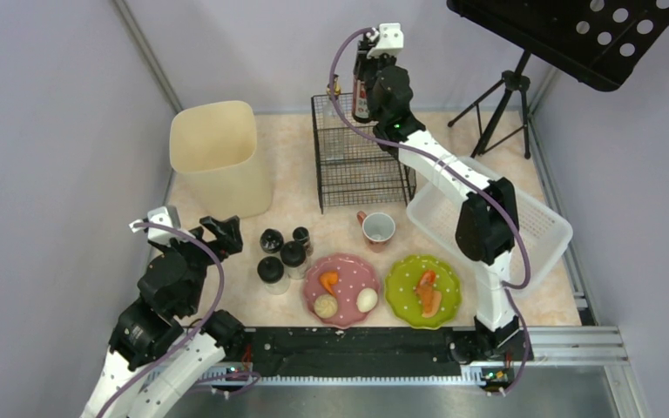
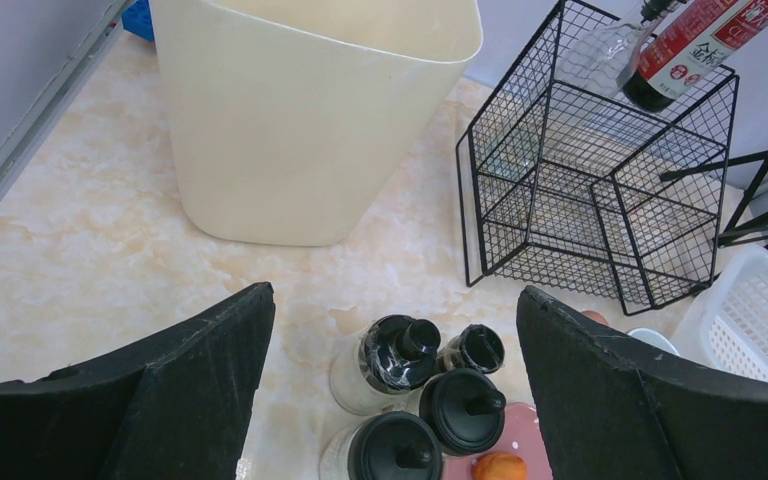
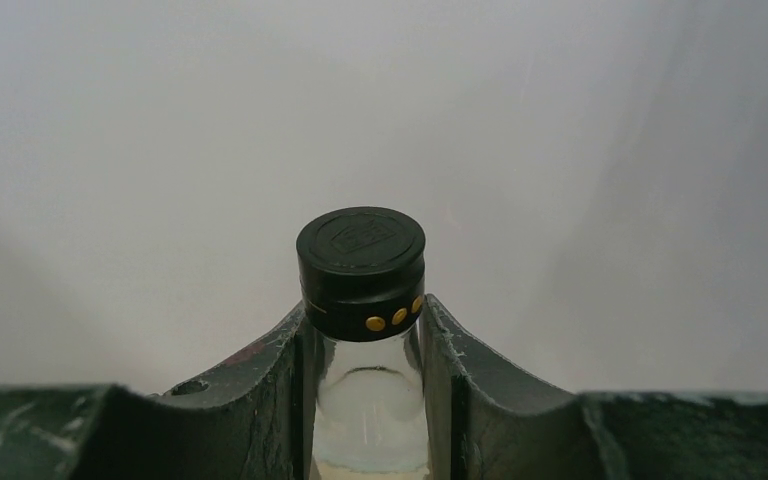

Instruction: Clear the kitchen counter

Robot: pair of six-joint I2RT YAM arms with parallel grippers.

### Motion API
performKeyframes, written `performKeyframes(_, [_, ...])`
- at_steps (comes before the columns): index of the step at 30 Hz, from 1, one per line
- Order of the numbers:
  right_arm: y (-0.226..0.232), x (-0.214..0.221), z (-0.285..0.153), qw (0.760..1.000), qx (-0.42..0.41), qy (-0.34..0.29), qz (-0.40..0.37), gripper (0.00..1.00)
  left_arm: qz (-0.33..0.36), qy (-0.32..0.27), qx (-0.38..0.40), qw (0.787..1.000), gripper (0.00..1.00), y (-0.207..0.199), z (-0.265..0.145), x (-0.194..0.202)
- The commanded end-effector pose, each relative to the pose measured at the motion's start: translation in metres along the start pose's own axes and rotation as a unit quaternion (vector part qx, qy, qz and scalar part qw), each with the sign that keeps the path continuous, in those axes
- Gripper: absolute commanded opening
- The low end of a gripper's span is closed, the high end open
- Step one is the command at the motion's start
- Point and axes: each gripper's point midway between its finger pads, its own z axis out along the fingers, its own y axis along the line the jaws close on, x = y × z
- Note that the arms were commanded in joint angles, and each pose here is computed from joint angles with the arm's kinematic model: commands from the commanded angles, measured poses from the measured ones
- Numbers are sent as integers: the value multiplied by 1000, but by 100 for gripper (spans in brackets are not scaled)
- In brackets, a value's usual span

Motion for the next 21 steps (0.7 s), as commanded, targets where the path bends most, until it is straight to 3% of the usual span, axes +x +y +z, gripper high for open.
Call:
performKeyframes(1, [-14, -90, 7, 989, 18, -124, 73, 0, -3, -10, 13, 1000, 95, -9, 5, -6])
performKeyframes(21, [-19, 10, -15, 994, 23, -68, 77, 0, -3, -9, 11, 1000, 95, -8, 7, -6])
